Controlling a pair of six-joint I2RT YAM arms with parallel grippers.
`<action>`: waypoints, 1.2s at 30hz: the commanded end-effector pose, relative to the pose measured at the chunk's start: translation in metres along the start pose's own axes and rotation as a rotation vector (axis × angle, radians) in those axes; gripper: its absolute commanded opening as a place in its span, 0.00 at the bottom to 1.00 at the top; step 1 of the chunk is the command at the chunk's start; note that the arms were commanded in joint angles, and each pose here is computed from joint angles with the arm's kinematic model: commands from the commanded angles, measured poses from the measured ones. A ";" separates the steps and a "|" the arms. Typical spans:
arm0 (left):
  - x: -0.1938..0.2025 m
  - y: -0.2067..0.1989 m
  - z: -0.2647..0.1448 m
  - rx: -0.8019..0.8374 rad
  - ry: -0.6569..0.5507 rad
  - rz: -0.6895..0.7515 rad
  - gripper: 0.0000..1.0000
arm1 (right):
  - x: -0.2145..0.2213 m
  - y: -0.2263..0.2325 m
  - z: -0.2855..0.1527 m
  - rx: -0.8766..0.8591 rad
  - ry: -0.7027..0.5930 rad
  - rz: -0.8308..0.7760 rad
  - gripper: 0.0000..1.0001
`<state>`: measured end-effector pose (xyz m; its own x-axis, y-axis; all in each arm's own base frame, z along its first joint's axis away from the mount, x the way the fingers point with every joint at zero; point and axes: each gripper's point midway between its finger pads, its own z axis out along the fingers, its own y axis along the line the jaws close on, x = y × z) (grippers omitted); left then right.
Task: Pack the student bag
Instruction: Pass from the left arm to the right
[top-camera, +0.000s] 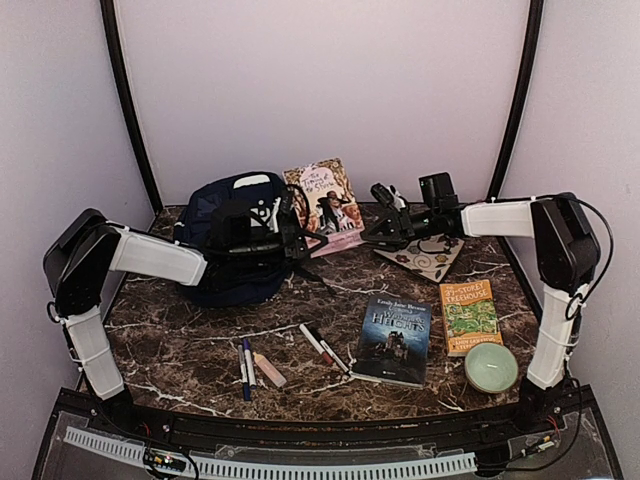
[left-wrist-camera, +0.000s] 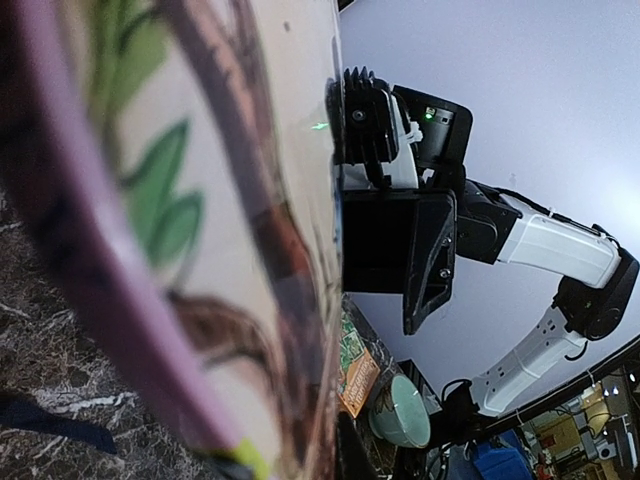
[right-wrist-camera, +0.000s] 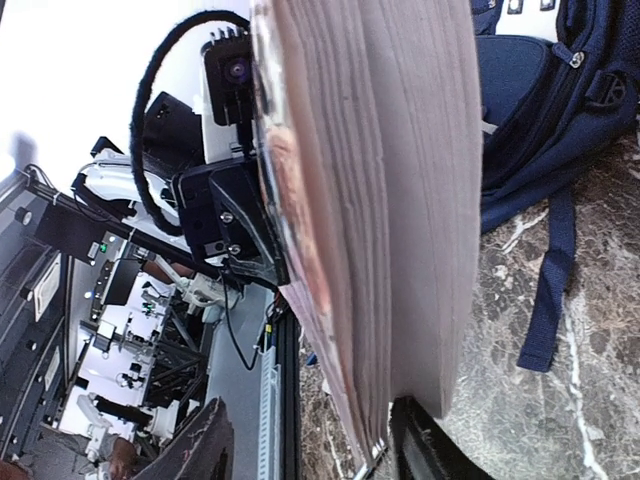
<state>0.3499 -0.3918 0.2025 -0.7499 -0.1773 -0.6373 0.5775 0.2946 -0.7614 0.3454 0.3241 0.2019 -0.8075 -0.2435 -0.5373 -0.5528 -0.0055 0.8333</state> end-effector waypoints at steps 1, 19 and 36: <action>-0.027 -0.041 -0.016 0.070 -0.082 0.103 0.00 | -0.001 -0.025 -0.002 0.119 0.000 -0.006 0.59; -0.006 -0.030 -0.003 0.147 -0.019 -0.022 0.00 | -0.002 0.023 0.019 -0.121 0.042 -0.114 0.78; -0.006 -0.006 -0.009 -0.001 -0.028 0.010 0.00 | 0.000 0.047 0.011 -0.217 0.018 -0.010 0.30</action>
<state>0.3449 -0.3925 0.2112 -0.7520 -0.1962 -0.6292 0.5831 0.2471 -0.7739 0.3231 0.3396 0.2210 -0.8410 -0.2712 -0.4682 -0.4361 -0.1727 0.8832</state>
